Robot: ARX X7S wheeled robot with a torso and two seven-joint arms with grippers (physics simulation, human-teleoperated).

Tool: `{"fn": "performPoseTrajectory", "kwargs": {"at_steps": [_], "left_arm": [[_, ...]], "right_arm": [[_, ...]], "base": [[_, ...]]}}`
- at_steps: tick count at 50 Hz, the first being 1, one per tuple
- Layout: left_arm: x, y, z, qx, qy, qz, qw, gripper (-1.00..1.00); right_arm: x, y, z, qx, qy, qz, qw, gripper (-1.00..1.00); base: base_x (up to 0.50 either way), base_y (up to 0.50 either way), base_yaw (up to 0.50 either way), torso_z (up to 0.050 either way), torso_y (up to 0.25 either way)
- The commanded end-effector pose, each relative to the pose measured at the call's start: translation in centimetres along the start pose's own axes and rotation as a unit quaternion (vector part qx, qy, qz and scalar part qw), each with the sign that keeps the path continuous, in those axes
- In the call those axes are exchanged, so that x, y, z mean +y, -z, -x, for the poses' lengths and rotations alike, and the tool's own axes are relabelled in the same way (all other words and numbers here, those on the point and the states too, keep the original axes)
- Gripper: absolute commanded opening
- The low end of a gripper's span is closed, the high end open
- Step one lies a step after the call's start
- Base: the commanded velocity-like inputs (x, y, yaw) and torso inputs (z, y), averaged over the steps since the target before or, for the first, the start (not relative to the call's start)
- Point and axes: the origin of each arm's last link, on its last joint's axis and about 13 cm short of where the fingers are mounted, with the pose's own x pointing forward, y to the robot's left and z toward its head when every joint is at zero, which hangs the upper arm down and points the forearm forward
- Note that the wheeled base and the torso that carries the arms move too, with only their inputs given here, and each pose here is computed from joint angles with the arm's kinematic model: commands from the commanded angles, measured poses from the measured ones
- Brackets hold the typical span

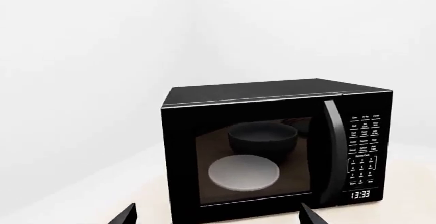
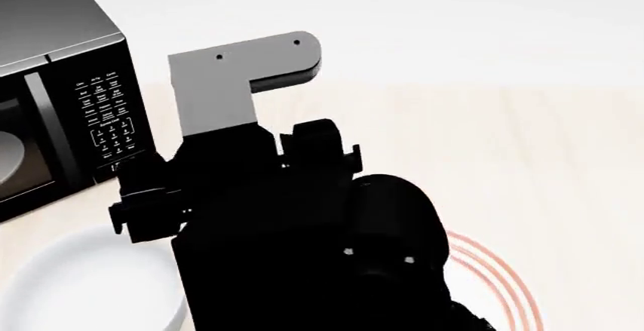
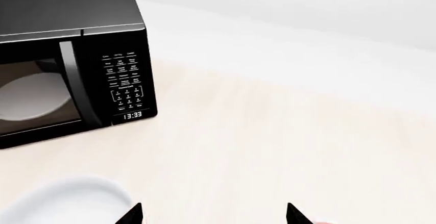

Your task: Put the white bowl to the right of the plate.

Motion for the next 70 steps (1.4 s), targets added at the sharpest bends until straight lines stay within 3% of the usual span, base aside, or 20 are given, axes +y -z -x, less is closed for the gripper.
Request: {"fn": "performPoseTrajectory", "kwargs": {"at_steps": [1,14,30,36,37,41,47,61,70], "left_arm": [[0.9,-0.2,0.1,-0.004,-0.032,-0.005,0.999,1.00],[1.3,-0.4,0.3,-0.008,-0.041,-0.003,0.999,1.00],[1.2,-0.3,0.3,-0.007,-0.036,-0.002,0.999,1.00],[1.2,-0.6,0.3,-0.008,-0.035,-0.002,0.999,1.00],[1.2,-0.4,0.3,-0.008,-0.035,-0.002,0.999,1.00],[1.3,-0.4,0.4,-0.008,-0.035,0.000,0.999,1.00],[1.2,-0.4,0.3,-0.009,-0.034,-0.002,0.999,1.00],[1.3,-0.5,0.5,-0.012,-0.033,-0.001,0.999,1.00],[1.2,-0.4,0.5,-0.013,-0.031,-0.002,0.999,1.00]], "right_arm": [[1.4,-0.7,-1.5,0.057,-0.002,0.014,0.998,1.00],[2.0,-0.7,-3.9,0.118,-0.019,0.008,0.993,1.00],[2.0,-0.9,-6.8,0.181,-0.027,-0.095,0.979,1.00],[2.3,-0.7,-7.4,0.192,-0.032,-0.118,0.974,1.00],[2.4,-0.6,-7.5,0.186,-0.017,-0.105,0.977,1.00],[2.6,-0.2,-7.8,0.219,-0.013,-0.142,0.965,1.00],[2.7,0.2,-8.3,0.239,-0.001,-0.162,0.957,1.00],[3.3,2.5,-8.7,0.251,0.024,-0.136,0.958,1.00],[4.1,3.8,-8.2,0.251,0.002,-0.111,0.962,1.00]], "base": [[0.00,0.00,0.00,0.000,0.000],[0.00,0.00,0.00,0.000,0.000],[0.00,0.00,0.00,0.000,0.000],[0.00,0.00,0.00,0.000,0.000],[0.00,0.00,0.00,0.000,0.000],[0.00,0.00,0.00,0.000,0.000],[0.00,0.00,0.00,0.000,0.000],[0.00,0.00,0.00,0.000,0.000],[0.00,0.00,0.00,0.000,0.000]]}}
